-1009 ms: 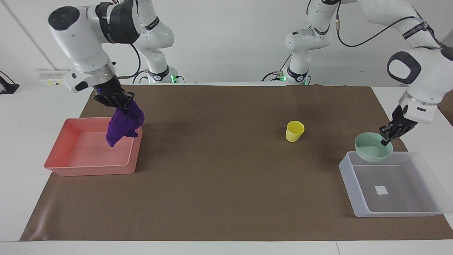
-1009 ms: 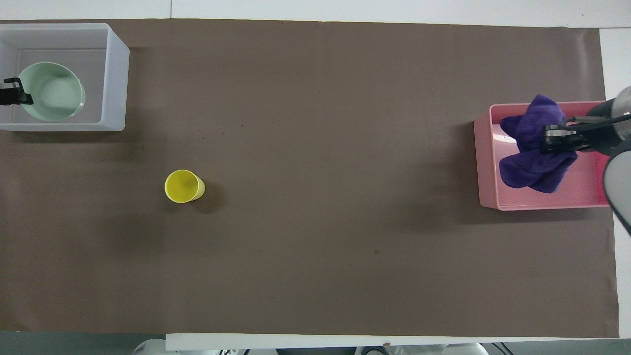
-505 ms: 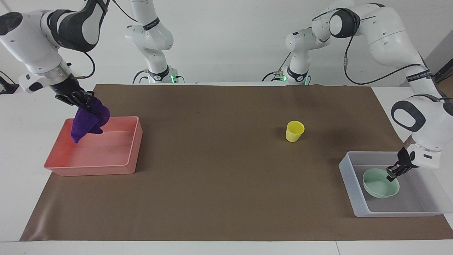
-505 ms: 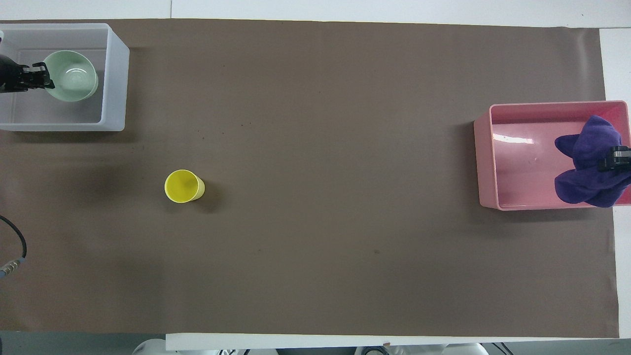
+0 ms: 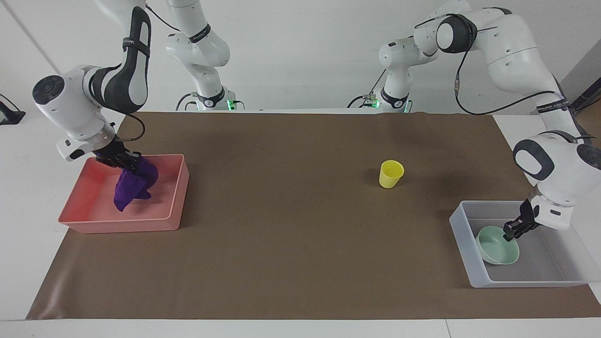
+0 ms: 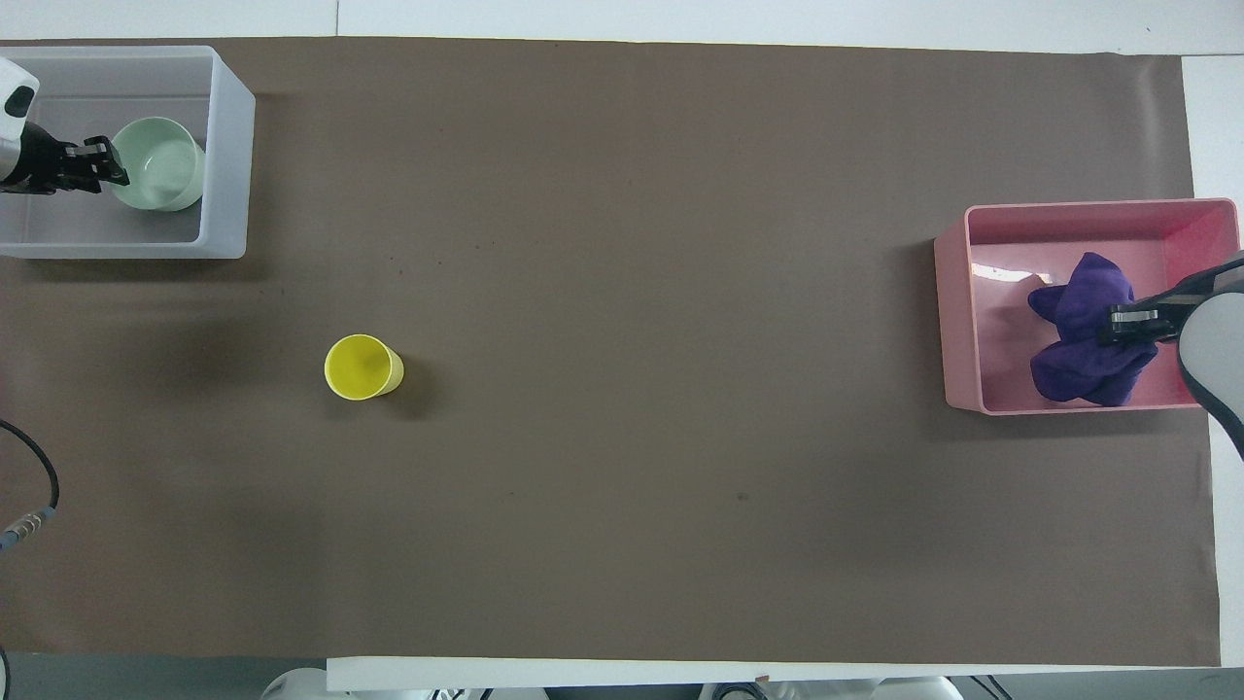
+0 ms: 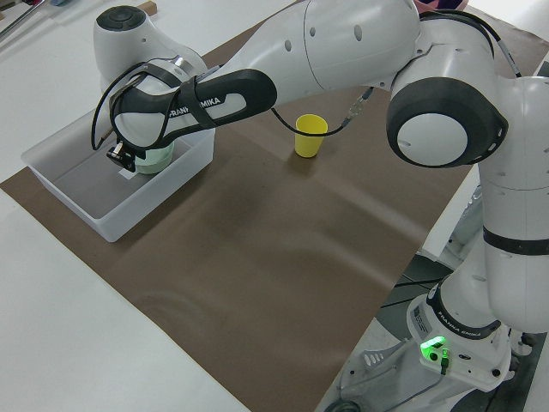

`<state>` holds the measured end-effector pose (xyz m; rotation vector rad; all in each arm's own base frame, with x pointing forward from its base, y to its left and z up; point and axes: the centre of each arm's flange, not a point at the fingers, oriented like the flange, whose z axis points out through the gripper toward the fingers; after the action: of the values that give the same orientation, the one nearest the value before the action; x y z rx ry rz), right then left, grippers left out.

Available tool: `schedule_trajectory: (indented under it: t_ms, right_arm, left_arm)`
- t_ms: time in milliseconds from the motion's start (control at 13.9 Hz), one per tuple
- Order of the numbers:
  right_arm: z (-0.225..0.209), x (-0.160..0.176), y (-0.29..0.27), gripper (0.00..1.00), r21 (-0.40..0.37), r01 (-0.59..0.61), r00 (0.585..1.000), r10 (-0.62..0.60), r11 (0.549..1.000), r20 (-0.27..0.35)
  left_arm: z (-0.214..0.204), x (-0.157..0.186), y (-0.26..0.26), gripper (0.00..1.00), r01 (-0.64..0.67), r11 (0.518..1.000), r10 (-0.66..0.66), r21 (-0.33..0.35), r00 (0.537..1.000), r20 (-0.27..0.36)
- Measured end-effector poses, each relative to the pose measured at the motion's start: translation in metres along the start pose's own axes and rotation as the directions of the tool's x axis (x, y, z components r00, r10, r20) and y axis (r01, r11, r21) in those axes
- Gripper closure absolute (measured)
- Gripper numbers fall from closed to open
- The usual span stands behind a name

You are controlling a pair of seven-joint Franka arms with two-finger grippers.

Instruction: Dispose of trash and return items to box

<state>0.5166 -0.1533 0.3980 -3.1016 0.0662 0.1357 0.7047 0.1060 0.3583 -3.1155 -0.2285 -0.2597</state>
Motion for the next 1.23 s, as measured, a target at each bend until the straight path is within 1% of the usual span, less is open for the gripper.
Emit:
schedule_trajectory:
  t_ms: [72,144,216,288,360,432,577,649,721,793,865,1009,1225]
  right_arm:
    - [0.000,0.000,0.000,0.76,0.000,0.012,1.000,-0.012,1.000,-0.001]
    - [-0.001,0.001,0.000,0.66,-0.001,0.019,1.000,-0.019,1.000,-0.003]
    - [-0.003,0.001,-0.001,0.54,-0.002,0.024,1.000,-0.024,1.000,-0.007]
    - [-0.005,0.002,-0.003,0.44,-0.003,0.027,1.000,-0.027,1.000,-0.010]
    - [-0.008,0.002,-0.005,0.34,-0.003,0.032,0.999,-0.032,0.999,-0.012]
    - [-0.013,0.003,-0.010,0.24,-0.001,0.039,0.999,-0.039,0.999,-0.008]
    - [-0.036,0.008,-0.029,0.01,0.002,0.067,0.998,-0.067,0.998,0.003]
    - [-0.052,0.011,-0.042,0.00,0.001,0.068,0.998,-0.068,0.998,0.004]
    - [-0.065,0.013,-0.056,0.00,0.000,0.062,0.998,-0.062,0.998,0.008]
    - [-0.079,0.015,-0.072,0.00,-0.002,0.056,0.998,-0.056,0.998,0.016]
    - [-0.091,0.015,-0.085,0.00,-0.003,0.053,0.998,-0.053,0.999,0.024]
    - [-0.115,0.012,-0.099,0.00,-0.002,0.059,0.997,-0.059,0.998,0.050]
    - [-0.159,-0.001,-0.103,0.00,0.001,0.063,0.994,-0.063,0.998,0.084]
  left_arm:
    - [-0.020,0.000,0.005,0.39,-0.009,1.000,0.009,0.001,1.000,0.003]
    - [-0.045,-0.004,0.011,0.28,-0.018,1.000,0.018,-0.002,1.000,0.021]
    - [-0.073,-0.012,0.021,0.15,-0.032,0.999,0.033,-0.005,0.998,0.054]
    - [-0.097,-0.024,0.035,0.05,-0.053,0.999,0.053,-0.010,0.994,0.100]
    - [-0.115,-0.042,0.052,0.00,-0.071,0.997,0.072,-0.015,0.985,0.155]
    - [-0.124,-0.065,0.075,0.00,-0.089,0.996,0.091,-0.018,0.974,0.206]
    - [-0.118,-0.124,0.143,0.00,-0.112,0.994,0.110,-0.008,0.953,0.284]
    - [-0.109,-0.157,0.181,0.00,-0.114,0.993,0.107,0.007,0.945,0.308]
    - [-0.099,-0.186,0.215,0.00,-0.112,0.994,0.101,0.020,0.946,0.307]
    - [-0.088,-0.214,0.240,0.00,-0.112,0.993,0.100,0.025,0.952,0.290]
    - [-0.077,-0.236,0.253,0.00,-0.116,0.993,0.105,0.024,0.956,0.273]
    - [-0.062,-0.259,0.250,0.00,-0.118,0.993,0.108,0.023,0.958,0.265]
    - [-0.058,-0.269,0.236,0.00,-0.104,0.994,0.092,0.029,0.958,0.273]
